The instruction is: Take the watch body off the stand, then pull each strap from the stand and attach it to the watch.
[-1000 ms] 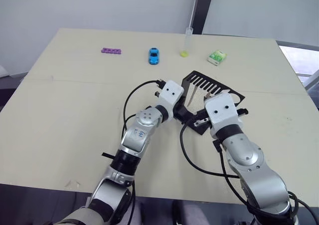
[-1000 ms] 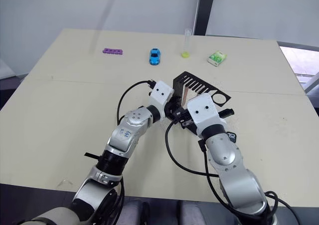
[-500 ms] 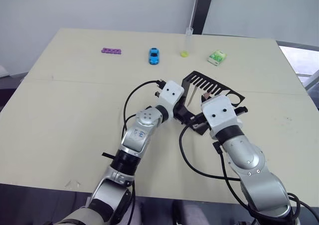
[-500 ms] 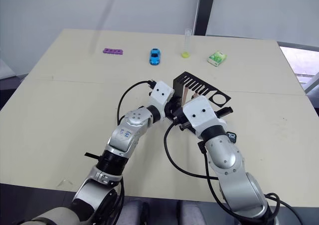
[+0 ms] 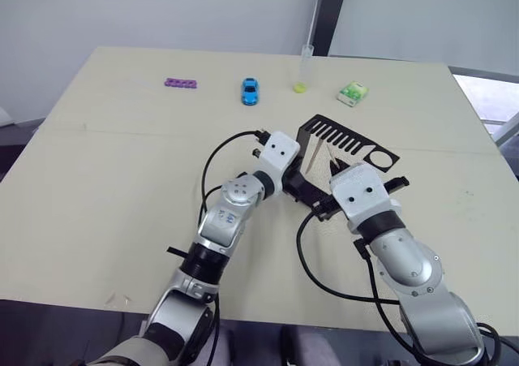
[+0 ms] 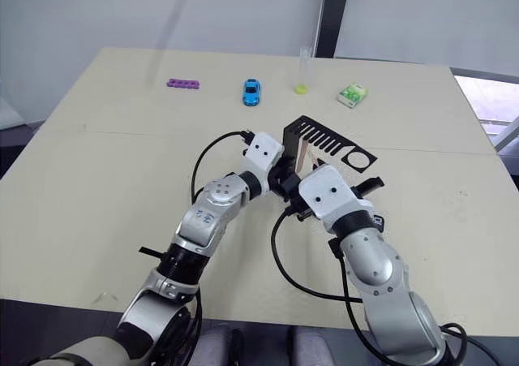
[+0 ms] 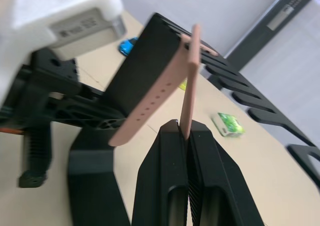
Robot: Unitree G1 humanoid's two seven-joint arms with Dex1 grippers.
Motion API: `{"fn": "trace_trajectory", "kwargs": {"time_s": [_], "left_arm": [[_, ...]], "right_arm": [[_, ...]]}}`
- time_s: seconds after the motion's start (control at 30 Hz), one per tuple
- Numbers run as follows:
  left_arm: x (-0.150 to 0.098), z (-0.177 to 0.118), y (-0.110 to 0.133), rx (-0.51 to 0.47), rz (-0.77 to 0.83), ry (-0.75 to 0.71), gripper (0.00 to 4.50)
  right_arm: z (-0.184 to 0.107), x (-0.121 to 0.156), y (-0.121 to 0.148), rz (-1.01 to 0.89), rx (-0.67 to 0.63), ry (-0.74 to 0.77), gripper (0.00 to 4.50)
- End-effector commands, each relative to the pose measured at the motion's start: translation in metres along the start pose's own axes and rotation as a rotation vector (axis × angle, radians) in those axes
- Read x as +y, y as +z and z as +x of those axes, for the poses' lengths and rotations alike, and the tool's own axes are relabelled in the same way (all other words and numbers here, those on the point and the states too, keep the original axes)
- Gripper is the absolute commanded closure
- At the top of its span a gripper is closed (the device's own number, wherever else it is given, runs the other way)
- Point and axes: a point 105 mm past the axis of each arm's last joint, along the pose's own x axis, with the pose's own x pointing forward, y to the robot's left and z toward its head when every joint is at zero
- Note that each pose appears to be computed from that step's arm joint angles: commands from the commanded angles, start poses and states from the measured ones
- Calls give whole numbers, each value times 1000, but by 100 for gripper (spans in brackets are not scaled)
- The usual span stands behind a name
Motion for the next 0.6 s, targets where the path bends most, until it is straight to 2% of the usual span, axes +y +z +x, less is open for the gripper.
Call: {"fn": "trace_trajectory", "kwargs": {"time_s": [0.03, 0.23, 0.37, 0.6], "left_arm": [[-4, 2, 6, -14, 30, -18, 450], [-3, 2, 5, 1, 52, -25, 450], [8, 0, 10, -17, 87, 36, 450], [26, -5, 8, -24, 91, 158, 450]], "right_arm": [[-13, -6, 9, 128, -56, 56, 442], [-35, 3, -5, 334, -35, 273, 442], [-40, -3, -21, 366, 15, 278, 442], [-39, -1, -21, 367, 18, 307, 442]]}}
